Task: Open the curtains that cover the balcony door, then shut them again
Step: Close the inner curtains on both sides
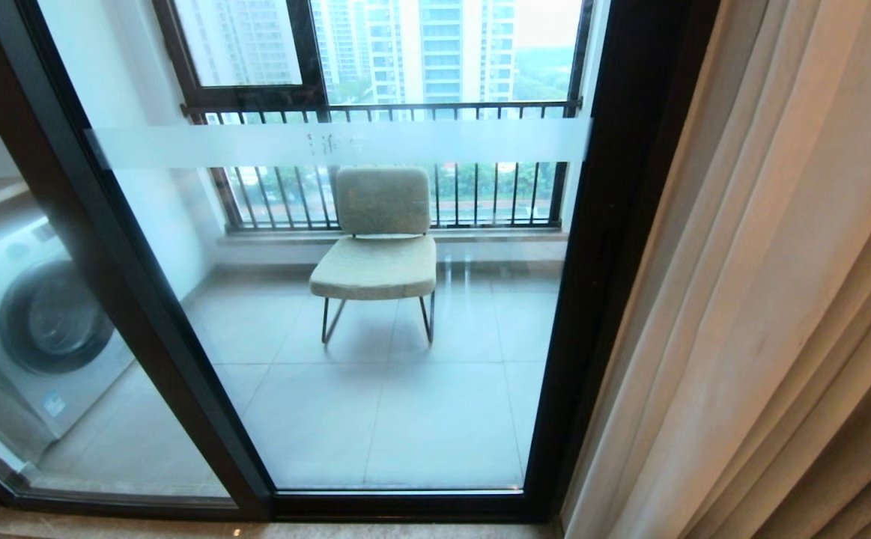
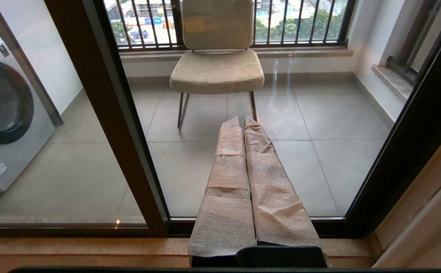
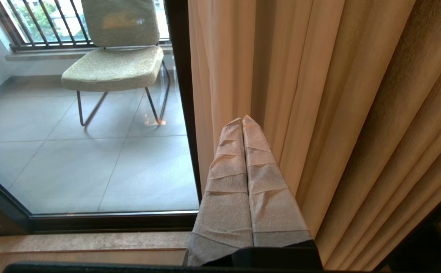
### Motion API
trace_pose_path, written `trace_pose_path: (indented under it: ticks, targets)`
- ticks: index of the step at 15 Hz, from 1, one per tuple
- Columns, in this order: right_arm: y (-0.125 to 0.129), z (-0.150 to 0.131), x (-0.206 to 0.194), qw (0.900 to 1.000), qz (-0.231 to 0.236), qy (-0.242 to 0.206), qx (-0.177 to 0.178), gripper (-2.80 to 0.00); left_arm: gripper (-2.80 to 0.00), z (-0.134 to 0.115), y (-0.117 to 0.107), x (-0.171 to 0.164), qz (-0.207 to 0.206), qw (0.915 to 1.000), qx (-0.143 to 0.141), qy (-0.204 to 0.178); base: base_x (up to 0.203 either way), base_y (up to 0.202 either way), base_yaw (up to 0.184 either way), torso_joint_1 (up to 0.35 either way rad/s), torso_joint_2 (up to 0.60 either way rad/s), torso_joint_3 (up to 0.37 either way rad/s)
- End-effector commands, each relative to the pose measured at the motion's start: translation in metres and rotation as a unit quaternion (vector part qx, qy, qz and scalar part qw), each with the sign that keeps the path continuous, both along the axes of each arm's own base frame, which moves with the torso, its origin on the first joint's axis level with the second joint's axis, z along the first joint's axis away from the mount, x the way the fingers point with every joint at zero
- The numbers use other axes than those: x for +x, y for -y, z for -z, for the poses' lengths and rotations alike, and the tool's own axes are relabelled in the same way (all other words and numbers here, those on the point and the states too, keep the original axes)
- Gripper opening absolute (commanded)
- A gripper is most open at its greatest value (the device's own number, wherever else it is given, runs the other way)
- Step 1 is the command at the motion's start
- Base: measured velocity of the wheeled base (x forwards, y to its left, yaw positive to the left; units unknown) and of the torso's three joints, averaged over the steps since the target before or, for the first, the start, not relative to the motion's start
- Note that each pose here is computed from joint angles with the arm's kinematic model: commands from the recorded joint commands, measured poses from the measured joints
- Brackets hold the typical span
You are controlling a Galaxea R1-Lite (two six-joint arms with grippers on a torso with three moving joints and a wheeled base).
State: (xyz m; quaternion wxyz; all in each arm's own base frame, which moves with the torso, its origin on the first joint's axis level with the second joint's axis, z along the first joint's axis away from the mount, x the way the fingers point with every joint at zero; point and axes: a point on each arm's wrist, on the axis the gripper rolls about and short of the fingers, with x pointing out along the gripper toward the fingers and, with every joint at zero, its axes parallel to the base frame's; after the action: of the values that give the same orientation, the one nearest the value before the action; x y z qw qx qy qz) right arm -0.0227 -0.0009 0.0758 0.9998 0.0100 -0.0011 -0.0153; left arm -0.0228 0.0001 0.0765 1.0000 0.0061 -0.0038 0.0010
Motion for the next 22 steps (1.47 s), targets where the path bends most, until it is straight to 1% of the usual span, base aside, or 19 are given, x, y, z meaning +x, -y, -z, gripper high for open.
trace_pose_path:
  ticks: [1,4,8,9,10,13,16,20,22]
  targets:
    - [0.000,-0.003,0.001,1.000,0.000,-0.004,-0.005,-2.80,-2.80,0.000,0.000,0.000,0.000,1.0000,0.000,0.000,0.000,0.000,0.000,0.000,0.00,0.000]
    - [0.000,-0.020,0.003,1.000,-0.001,-0.006,-0.005,-2.80,-2.80,0.000,0.000,0.000,0.000,1.0000,0.000,0.001,0.000,0.000,0.000,0.000,0.00,0.000]
    - [0.000,-0.054,0.017,1.000,-0.005,0.007,-0.006,-2.80,-2.80,0.000,0.000,0.000,-0.001,1.0000,0.000,0.001,0.000,0.000,0.000,0.000,0.00,0.000]
    - [0.000,-0.064,0.023,1.000,-0.007,0.017,-0.006,-0.48,-2.80,0.000,0.000,0.000,0.000,1.0000,0.000,0.000,0.000,0.000,0.000,0.000,0.00,0.000]
    - [0.000,-0.074,0.029,1.000,-0.009,0.027,-0.006,0.00,-2.80,0.000,0.000,0.000,0.000,1.0000,0.000,0.000,0.000,0.000,0.000,0.000,0.00,0.000]
    - [-0.001,-0.105,0.046,0.998,-0.017,0.058,-0.005,0.00,-2.80,0.000,0.000,0.000,0.000,1.0000,0.000,0.001,0.000,0.000,0.000,0.000,0.00,0.000]
    - [-0.002,-0.133,0.054,0.996,-0.040,0.083,-0.005,0.00,-2.80,0.000,0.000,0.000,0.000,1.0000,0.000,0.000,0.000,0.000,0.000,0.000,0.00,0.000]
    - [-0.003,-0.159,0.065,0.994,-0.056,0.096,-0.006,0.00,-2.80,0.000,0.000,0.000,0.000,1.0000,0.000,0.001,0.000,0.000,0.000,0.000,0.00,0.000]
    - [-0.004,-0.167,0.072,0.993,-0.063,0.098,-0.006,0.00,-2.80,0.000,0.000,0.000,0.000,1.0000,0.000,0.000,0.000,0.000,0.000,0.000,0.00,0.000]
